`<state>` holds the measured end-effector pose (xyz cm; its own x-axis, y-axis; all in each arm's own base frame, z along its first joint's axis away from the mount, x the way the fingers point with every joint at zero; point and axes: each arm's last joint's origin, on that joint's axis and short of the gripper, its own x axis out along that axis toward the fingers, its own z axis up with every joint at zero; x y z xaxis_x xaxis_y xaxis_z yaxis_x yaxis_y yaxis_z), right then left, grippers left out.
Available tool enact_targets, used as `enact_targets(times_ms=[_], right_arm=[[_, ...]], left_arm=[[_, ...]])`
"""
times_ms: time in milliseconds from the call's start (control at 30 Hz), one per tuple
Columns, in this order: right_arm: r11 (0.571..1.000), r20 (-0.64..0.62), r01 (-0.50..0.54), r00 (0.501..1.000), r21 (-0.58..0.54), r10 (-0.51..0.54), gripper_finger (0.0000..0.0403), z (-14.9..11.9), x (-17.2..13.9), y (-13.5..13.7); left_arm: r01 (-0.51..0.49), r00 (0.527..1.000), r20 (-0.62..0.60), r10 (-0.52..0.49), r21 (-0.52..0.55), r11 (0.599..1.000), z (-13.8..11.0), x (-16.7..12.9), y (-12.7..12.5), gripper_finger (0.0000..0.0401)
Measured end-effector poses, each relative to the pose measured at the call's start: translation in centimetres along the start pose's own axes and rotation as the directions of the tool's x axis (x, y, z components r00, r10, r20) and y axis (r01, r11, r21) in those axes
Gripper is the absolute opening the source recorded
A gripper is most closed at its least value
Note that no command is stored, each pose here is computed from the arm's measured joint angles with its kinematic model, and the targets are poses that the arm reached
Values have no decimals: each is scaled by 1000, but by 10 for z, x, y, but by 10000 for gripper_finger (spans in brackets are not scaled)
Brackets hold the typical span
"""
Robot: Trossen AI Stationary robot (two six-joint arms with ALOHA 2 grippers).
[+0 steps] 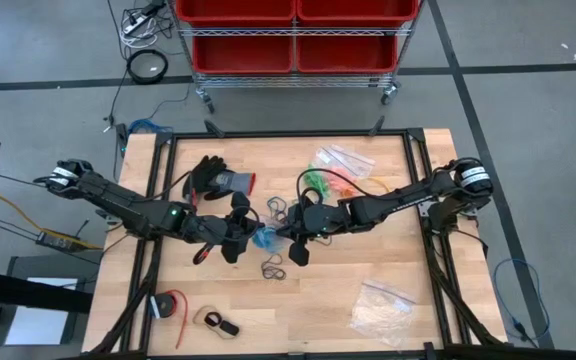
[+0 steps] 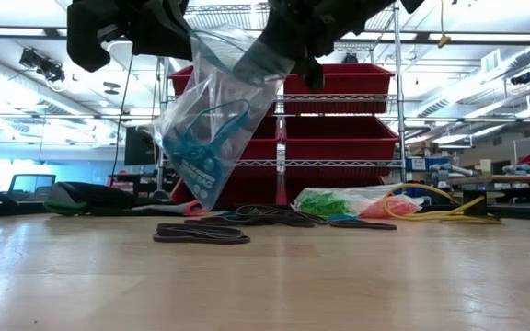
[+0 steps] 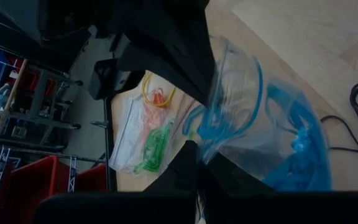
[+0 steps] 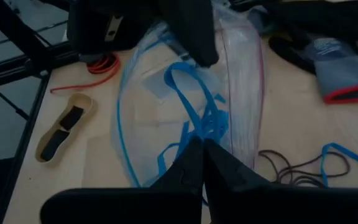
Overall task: Sort rubber bands
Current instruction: Put the blue rubber band into the transparent zip bag
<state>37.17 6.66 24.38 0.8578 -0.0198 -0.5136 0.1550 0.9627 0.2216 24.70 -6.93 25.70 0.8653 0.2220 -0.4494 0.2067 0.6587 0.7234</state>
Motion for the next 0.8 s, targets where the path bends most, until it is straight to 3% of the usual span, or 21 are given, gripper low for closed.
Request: enact_targets(times_ms=[400, 800], right_arm=[[999, -15, -30, 999, -11, 30, 9, -2, 0, 3], [998, 42, -3, 999, -57, 5, 114, 1, -16, 20]], left_arm=[[0, 1000, -1, 0, 0, 1000, 0, 0, 0, 12], [0, 1000, 0, 0, 0, 1000, 0, 0, 0, 12]])
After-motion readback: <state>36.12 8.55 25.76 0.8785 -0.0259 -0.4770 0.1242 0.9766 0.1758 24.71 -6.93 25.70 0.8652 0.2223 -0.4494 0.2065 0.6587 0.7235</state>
